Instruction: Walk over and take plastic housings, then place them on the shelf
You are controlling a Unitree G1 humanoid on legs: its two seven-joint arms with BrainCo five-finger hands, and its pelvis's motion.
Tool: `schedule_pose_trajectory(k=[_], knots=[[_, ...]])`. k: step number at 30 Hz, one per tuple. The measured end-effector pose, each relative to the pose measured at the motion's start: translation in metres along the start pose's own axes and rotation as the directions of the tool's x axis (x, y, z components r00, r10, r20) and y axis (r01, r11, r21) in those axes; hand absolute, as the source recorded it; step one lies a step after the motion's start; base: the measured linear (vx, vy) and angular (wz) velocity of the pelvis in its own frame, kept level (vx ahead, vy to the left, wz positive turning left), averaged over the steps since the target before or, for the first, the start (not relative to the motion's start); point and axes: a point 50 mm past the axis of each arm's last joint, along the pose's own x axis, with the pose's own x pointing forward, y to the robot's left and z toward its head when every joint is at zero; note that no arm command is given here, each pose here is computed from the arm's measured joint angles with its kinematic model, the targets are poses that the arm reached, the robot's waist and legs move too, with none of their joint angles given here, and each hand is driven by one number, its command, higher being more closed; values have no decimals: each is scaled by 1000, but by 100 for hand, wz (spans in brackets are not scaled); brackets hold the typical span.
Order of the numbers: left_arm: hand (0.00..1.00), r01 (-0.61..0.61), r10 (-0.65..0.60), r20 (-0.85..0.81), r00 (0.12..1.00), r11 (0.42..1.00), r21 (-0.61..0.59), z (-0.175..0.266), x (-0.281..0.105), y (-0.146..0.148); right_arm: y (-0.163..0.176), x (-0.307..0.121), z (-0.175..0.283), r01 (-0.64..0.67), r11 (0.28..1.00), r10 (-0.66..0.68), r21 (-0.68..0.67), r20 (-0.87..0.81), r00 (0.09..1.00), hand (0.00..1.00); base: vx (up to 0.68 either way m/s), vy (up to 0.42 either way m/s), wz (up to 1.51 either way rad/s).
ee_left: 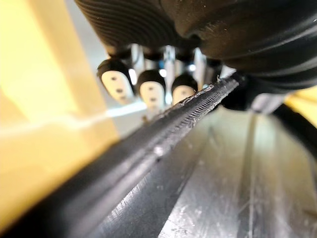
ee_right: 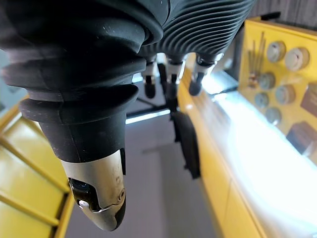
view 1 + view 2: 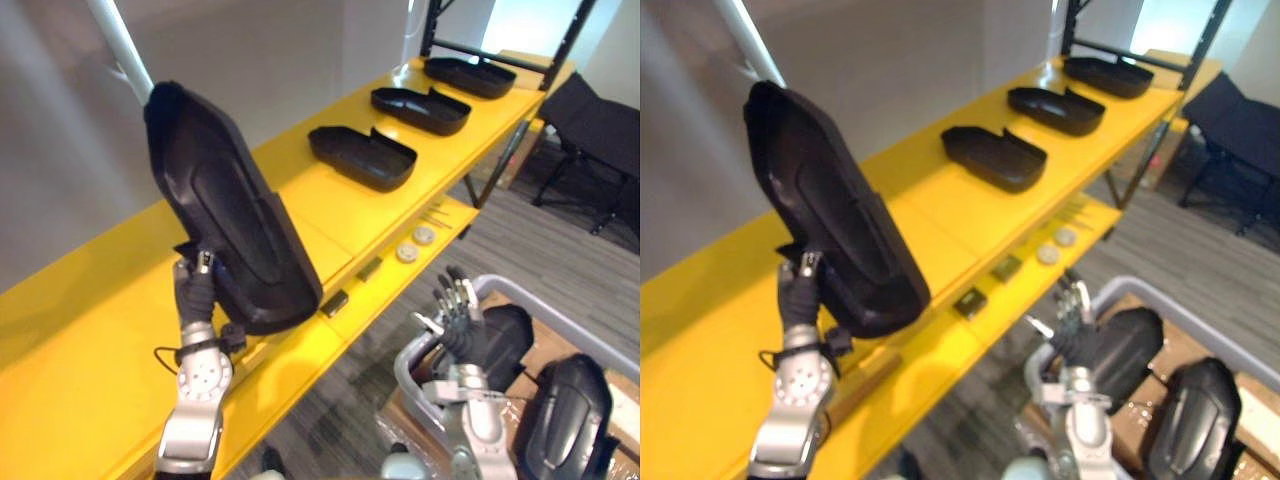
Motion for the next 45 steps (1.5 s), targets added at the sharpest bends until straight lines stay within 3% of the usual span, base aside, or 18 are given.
schedule_pose_trajectory(k=[5,19,27,36,45], knots=[[100,-137,148,-145,978,987,80,-23,24,17,4,-1,-2,-26,1000,26,-4,-17,1000,0,-7,-1,-10],[100,-131,257,-332,908,925,358,-48,94,59,10,-3,-8,-139,990,136,-27,-80,987,0,-1,0,-1],[100,-87,259,-491,832,934,346,-54,129,91,13,-5,-9,-192,981,188,-34,-100,977,0,-2,0,-10],[100,0,130,-643,754,980,199,-76,123,85,20,-8,-13,-237,971,232,-27,-131,964,0,-6,-1,-3],[100,1,151,-664,732,975,223,-83,120,85,16,-8,-13,-232,973,229,-10,-136,964,0,-8,-5,-7]])
